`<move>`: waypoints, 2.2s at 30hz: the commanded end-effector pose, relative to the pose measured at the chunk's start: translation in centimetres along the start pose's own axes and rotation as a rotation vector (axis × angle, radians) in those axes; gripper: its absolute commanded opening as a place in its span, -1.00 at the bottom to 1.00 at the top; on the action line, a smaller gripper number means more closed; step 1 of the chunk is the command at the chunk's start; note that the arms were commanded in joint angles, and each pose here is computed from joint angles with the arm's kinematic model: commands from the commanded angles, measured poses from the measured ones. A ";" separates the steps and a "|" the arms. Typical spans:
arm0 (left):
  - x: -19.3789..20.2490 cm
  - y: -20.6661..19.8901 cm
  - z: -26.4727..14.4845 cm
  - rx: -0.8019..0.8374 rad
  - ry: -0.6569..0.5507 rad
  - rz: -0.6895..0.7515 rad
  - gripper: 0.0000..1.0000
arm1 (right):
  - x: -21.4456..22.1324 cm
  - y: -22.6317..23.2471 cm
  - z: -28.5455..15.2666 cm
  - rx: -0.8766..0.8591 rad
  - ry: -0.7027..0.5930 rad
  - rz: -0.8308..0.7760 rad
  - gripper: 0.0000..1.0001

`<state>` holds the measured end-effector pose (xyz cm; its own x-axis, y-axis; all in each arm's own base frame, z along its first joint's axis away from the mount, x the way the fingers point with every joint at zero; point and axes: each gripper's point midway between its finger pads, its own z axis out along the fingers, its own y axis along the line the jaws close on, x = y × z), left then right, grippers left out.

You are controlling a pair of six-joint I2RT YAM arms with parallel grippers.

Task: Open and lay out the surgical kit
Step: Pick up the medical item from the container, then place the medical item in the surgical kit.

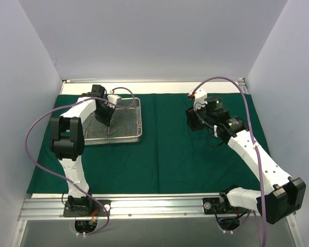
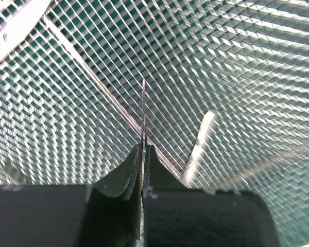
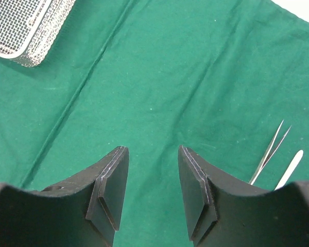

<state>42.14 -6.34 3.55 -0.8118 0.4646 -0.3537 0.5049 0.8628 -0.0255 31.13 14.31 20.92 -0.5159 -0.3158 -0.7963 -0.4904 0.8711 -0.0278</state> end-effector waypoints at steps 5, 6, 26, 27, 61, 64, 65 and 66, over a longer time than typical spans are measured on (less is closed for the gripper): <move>-5.0 -3.9 -10.4 0.120 -0.241 -0.126 -0.95 | -3.7 -0.3 0.3 -0.004 -0.099 -0.058 -0.14; -5.6 -5.5 -11.4 0.195 -0.273 -0.143 -0.95 | -3.8 0.2 0.3 -0.030 -0.105 -0.072 -0.14; -4.6 -28.4 -24.7 1.309 -0.265 -0.565 -0.95 | -3.0 10.3 -6.1 -0.416 -0.352 -1.067 -0.05; -4.3 -29.1 -25.1 1.343 -0.238 -0.582 -0.95 | -2.8 11.1 -6.4 -0.417 -0.350 -1.112 -0.03; 2.4 -36.2 -37.5 1.857 0.098 -0.807 -0.95 | -8.5 17.9 -16.0 -0.422 -0.668 -1.487 -0.17; 2.2 -36.3 -37.5 1.853 0.110 -0.809 -0.95 | -8.4 18.6 -15.9 -0.441 -0.672 -1.504 -0.17; 2.2 -36.3 -37.4 1.852 0.116 -0.816 -0.95 | -8.4 18.7 -15.7 -0.435 -0.667 -1.514 -0.17; 2.2 -36.4 -37.4 1.849 0.120 -0.821 -0.95 | -8.2 18.9 -15.7 -0.440 -0.667 -1.518 -0.17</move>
<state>10.99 -30.00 36.07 -0.9945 0.0857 -0.0594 0.0250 -0.3570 -0.9338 15.02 26.96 35.39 0.8471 -0.4064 -0.3425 -0.4613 -0.2421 -0.8536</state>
